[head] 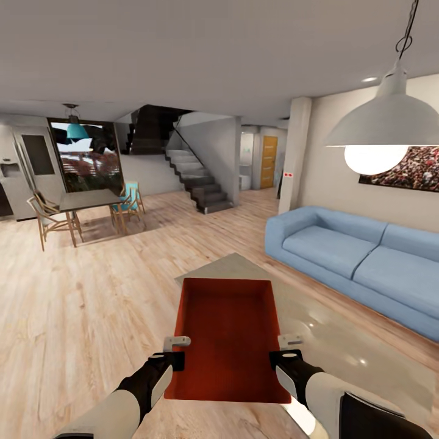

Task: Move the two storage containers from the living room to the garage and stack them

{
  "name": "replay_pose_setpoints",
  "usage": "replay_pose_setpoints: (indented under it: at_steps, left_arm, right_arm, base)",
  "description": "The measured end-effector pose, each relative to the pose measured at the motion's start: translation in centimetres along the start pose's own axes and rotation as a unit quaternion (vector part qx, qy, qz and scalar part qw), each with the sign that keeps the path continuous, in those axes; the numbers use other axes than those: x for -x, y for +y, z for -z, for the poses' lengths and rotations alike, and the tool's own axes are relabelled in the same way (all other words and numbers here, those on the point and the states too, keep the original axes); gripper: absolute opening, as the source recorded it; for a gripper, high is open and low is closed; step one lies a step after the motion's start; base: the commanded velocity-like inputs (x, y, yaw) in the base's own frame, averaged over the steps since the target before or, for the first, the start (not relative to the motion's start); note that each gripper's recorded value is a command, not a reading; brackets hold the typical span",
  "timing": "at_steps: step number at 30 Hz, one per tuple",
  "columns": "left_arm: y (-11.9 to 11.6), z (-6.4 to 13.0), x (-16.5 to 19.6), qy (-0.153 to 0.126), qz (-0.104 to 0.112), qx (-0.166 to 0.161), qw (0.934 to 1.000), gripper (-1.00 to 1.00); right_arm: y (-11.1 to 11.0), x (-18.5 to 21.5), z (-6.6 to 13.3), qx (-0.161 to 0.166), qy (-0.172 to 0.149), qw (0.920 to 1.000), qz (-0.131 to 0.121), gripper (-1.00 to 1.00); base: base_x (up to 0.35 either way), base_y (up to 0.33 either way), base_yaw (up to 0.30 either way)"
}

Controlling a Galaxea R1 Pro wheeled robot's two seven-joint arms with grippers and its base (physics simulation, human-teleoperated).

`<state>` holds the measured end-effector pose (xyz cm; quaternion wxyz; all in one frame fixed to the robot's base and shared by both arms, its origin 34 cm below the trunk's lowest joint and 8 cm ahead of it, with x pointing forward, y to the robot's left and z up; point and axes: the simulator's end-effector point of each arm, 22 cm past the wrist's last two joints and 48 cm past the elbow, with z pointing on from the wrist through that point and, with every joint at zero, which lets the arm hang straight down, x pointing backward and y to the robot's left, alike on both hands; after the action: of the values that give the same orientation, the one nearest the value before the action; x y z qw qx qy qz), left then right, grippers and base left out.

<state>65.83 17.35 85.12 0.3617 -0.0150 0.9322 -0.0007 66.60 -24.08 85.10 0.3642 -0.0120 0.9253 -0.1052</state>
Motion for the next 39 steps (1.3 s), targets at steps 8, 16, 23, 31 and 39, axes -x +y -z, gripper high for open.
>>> replay_pose_setpoints:
  at_steps: [8, 16, 23, 31, 39]
  left_arm:
    - [0.00, 0.00, 0.01, 0.000, 0.000, 0.000, 1.0000, -1.00]
    - [0.00, 0.00, -0.01, 0.000, 0.000, 0.000, 1.0000, -1.00]
    - [0.00, 0.00, 0.03, 0.000, 0.000, 0.000, 1.0000, -1.00]
    - [0.00, 0.00, 0.02, 0.000, 0.000, 0.000, 1.0000, -1.00]
    - [0.00, 0.00, 0.02, 0.000, 0.000, 0.000, 1.0000, -1.00]
  right_arm:
    - [0.00, 0.00, 0.00, 0.000, 0.000, 1.0000, 0.000, -1.00]
    - [0.00, 0.00, 0.00, 0.000, 0.000, 1.0000, 0.000, -1.00]
    - [0.00, 0.01, 0.00, 0.000, 0.000, 1.0000, 0.000, -1.00]
    - [0.00, 0.01, 0.00, 0.000, 0.000, 1.0000, 0.000, -1.00]
    - [0.00, 0.00, 0.00, 0.000, 0.000, 1.0000, 0.000, -1.00]
  base:
    - [0.000, 0.000, 0.276]
    - [0.000, 0.000, 0.276]
    - [0.000, 0.000, 0.276]
    - [0.000, 0.000, 0.276]
    - [0.000, 0.000, 0.276]
